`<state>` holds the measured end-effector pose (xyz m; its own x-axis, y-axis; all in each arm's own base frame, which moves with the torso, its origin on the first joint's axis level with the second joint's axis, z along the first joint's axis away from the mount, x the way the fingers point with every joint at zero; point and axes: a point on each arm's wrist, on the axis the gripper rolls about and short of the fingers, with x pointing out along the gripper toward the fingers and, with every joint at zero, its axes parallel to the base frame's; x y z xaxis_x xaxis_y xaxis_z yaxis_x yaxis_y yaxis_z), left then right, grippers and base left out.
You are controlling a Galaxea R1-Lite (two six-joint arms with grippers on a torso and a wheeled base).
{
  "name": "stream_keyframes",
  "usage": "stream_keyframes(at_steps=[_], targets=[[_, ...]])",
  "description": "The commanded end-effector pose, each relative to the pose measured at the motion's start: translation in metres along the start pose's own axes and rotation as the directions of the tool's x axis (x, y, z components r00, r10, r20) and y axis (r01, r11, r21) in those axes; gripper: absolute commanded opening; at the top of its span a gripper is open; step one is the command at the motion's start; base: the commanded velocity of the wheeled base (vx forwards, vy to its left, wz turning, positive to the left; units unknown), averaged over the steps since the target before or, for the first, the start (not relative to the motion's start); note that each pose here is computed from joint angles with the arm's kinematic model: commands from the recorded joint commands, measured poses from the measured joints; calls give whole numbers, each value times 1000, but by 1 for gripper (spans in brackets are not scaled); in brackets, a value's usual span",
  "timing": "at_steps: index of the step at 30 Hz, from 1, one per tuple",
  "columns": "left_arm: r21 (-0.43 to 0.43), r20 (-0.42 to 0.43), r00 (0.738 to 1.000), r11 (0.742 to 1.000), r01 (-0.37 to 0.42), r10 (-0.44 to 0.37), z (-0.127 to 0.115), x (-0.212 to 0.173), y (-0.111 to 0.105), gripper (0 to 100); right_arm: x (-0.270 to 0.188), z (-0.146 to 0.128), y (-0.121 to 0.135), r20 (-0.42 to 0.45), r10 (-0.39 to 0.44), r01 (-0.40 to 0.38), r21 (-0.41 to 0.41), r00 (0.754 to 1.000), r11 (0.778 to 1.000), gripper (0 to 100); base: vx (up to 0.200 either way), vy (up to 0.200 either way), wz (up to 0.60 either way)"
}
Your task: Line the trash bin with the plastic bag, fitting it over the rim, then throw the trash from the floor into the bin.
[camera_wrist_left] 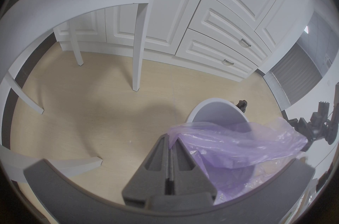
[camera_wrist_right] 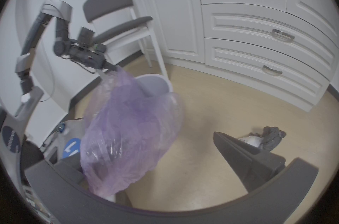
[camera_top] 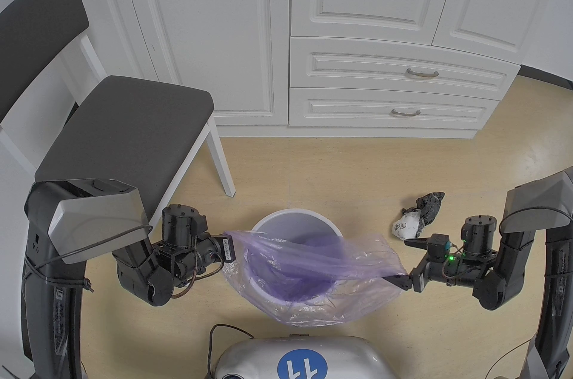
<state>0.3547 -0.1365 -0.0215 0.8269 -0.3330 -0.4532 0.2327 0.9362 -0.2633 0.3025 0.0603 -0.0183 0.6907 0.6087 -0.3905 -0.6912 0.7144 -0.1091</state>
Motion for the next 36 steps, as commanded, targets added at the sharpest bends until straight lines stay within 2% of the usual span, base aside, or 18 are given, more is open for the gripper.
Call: stream_keyframes(at_steps=[1,4,6,8,10,12,13,14,15,16,17,21,24,27,30,33,36], targets=[[0,-10,1000,1000,-1,1,-5,3,1,0,-20,-25,2,-4,107,-107,51,994,993,100,0,0,0],[-2,-13,1000,1000,-2,2,-6,4,1,0,-14,-46,-4,28,193,-195,94,981,976,100,0,0,0],[-2,-13,1000,1000,-2,2,-6,4,1,0,-12,-53,-4,24,208,-209,124,978,970,100,0,0,0],[1,-8,1000,1000,0,0,-5,4,0,0,-13,-60,-7,26,219,-220,210,975,953,100,0,0,0],[-1,-8,1000,1000,0,0,-5,4,1,0,-16,-62,-10,41,233,-236,222,972,946,100,0,0,0],[-1,-8,1000,1000,0,0,-5,4,1,0,-21,-65,-16,82,273,-285,233,958,930,100,0,0,0],[-2,-10,1000,1000,-1,1,-6,4,1,0,-21,-65,-16,82,273,-285,233,958,930,100,0,0,0],[-1,-8,1000,1000,0,0,-5,5,0,0,-24,-66,-21,115,303,-322,243,946,915,100,0,0,0],[-1,-8,1000,1000,0,0,-5,5,0,0,-24,-66,-21,115,303,-322,243,946,915,100,0,0,0],[-1,-8,1000,1000,0,0,-5,5,1,0,-29,-65,-26,143,315,-344,276,938,898,100,0,0,0],[-1,-8,1000,1000,-2,2,-5,5,1,0,-29,-64,-27,151,320,-351,285,935,892,100,0,0,0],[-2,-10,1000,1000,-1,1,-6,6,1,0,-33,-61,-32,171,322,-360,304,931,882,100,0,0,0],[-1,-7,1000,1000,0,0,-5,7,1,0,-33,-59,-34,175,317,-358,305,932,883,100,0,0,0],[-3,-2,1000,1000,0,0,-4,7,1,0,-30,-51,-40,192,306,-351,282,932,893,100,0,0,0],[-12,1,1000,1000,1,-1,-4,7,1,0,-34,-27,-45,212,257,-307,247,943,919,100,0,0,0],[-27,8,1000,1000,3,-3,-2,6,0,0,-30,12,-37,233,181,-230,207,956,951,100,0,0,0],[-34,31,999,999,10,-9,1,6,0,0,-5,62,-15,292,44,-120,249,956,961,100,0,0,0]])
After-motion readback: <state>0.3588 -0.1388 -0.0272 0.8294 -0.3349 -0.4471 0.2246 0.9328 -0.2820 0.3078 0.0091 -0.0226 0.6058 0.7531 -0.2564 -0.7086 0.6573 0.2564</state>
